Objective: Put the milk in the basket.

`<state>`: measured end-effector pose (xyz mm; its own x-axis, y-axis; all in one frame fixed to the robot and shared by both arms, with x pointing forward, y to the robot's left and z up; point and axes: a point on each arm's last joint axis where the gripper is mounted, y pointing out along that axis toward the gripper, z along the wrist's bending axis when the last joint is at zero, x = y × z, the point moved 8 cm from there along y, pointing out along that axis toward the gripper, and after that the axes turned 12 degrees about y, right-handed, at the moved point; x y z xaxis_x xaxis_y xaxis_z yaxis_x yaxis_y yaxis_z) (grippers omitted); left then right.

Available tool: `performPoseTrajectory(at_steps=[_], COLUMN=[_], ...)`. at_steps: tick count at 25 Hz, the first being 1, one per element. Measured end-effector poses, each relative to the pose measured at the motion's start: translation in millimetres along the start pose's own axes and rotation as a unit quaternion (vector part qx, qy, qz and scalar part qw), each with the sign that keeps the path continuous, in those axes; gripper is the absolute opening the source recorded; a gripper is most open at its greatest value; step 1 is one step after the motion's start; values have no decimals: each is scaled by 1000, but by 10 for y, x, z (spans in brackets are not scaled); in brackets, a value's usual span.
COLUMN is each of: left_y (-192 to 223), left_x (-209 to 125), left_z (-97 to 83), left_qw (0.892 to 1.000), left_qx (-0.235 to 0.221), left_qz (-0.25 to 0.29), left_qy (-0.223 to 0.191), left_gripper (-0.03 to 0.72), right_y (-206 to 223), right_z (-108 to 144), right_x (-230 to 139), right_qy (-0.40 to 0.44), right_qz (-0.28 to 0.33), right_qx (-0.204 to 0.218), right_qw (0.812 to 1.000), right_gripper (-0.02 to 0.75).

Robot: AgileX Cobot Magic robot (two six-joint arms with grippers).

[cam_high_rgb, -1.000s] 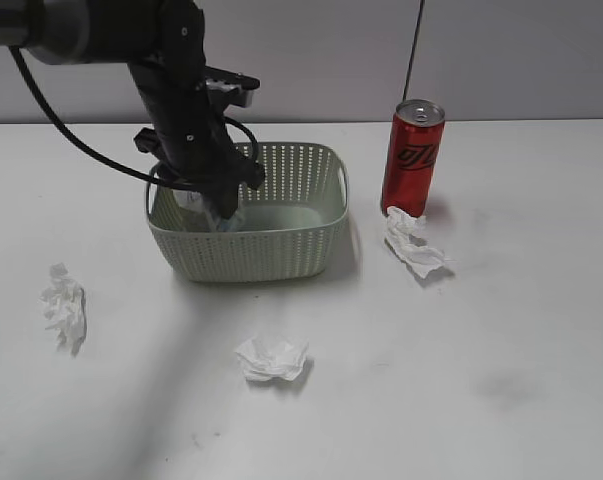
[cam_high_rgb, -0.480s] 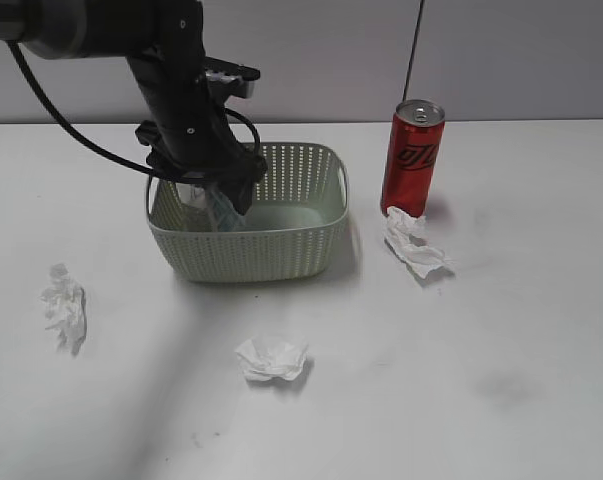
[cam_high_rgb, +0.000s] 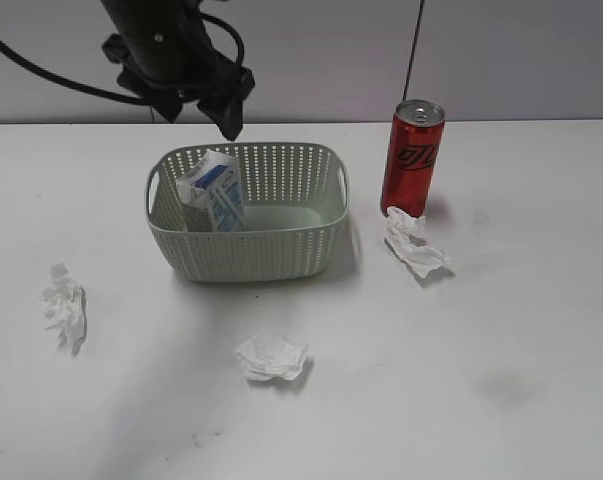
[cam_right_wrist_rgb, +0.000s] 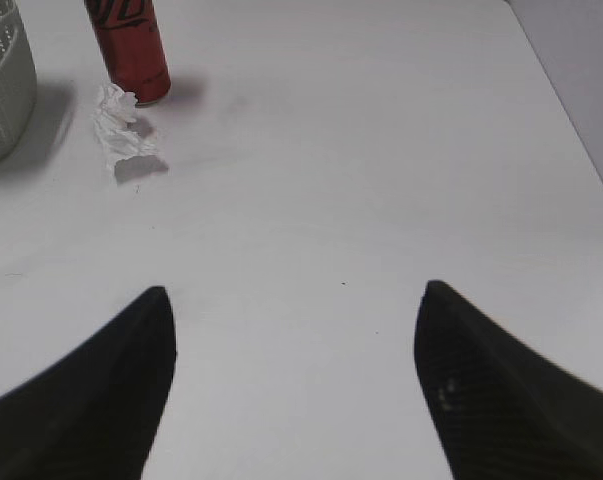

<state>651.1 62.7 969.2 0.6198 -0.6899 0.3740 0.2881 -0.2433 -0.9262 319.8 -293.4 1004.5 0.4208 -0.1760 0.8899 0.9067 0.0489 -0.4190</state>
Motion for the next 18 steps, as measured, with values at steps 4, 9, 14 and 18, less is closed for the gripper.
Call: performPoseTrajectory(at_steps=[4, 9, 14, 18], left_y=[-423, -820, -1102, -1252], left_x=[7, -44, -149, -436], left_z=[0, 58, 244, 388], left_qw=[1000, 999, 998, 996], left_qx=[12, 32, 53, 64], left_qz=[-8, -22, -41, -32], left_qy=[7, 5, -21, -52], left_gripper=[639, 629, 624, 619], right_y=[0, 0, 0, 0], right_z=[0, 0, 0, 0], right_x=[0, 0, 0, 0], right_qy=[0, 0, 0, 0], right_qz=[0, 0, 0, 0], right_qx=[0, 0, 0, 0], right_qw=[1000, 1000, 1000, 1000], right_gripper=[589, 589, 589, 589])
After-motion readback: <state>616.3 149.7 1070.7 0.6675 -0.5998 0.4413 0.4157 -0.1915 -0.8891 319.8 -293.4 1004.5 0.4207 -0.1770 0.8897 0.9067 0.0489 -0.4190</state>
